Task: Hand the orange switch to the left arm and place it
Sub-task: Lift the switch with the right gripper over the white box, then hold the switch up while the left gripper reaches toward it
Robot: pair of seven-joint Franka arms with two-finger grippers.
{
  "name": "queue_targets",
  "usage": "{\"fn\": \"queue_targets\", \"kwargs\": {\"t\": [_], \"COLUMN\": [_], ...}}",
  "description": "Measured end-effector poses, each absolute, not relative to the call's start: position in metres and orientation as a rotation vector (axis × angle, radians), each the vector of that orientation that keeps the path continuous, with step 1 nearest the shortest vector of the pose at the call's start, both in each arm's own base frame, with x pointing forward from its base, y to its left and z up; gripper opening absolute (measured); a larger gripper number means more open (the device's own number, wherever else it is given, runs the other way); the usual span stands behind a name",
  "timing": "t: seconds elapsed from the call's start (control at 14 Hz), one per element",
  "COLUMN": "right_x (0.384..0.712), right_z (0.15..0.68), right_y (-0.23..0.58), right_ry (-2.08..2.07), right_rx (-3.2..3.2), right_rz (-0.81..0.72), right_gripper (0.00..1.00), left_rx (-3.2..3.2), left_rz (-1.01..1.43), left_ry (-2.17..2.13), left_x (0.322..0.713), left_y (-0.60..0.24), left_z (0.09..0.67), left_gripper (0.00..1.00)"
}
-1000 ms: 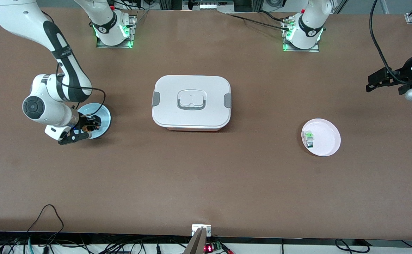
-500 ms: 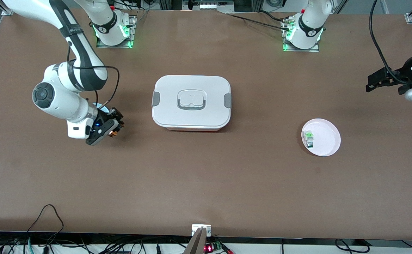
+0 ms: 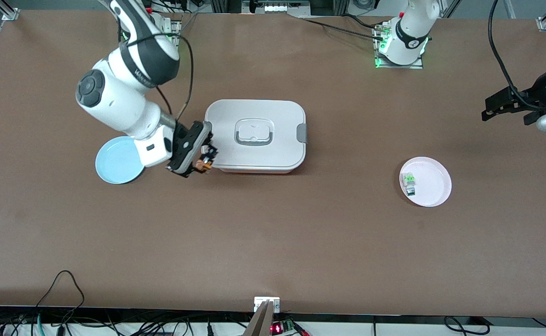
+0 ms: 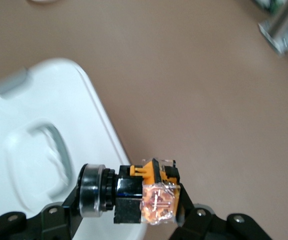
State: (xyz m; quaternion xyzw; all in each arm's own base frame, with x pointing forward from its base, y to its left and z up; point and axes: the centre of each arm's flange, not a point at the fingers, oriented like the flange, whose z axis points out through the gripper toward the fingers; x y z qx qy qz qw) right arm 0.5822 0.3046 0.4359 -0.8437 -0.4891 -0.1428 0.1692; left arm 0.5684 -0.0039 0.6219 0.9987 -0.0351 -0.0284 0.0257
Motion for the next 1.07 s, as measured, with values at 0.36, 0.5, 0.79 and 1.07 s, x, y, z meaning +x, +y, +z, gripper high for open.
{"fn": "queue_targets", "kwargs": {"t": [0.36,0.5,0.79,1.07], "right_x": [0.554,0.524,0.473,0.455], "right_z": [0.520,0.539,0.572,0.594], "right_y": [0.403,0.451,0.511,0.527], "right_ry": [-1.332,-1.244,-1.080,-1.018], "right_rx": [-2.210,-2.160,-2.065,-1.988], "right_rz": [-0.730,-0.837,-0.949,-1.053], "right_gripper": [0.73,0.73,0.73,0.73], "left_rx": [2.964,2.897,2.744,2.360], "left_rz": [-0.156,-0.209,-0.361,-0.443], "left_ry": [-0.128,-0.145,-0.136,-0.076], "left_x": [0.575,0.577,0.579,0.583], "left_y": [-0.023,-0.038,-0.051,-0.060], "left_z": [0.597,0.579,0.543,0.535], "left_gripper": [1.00,1.00,1.00,1.00]}}
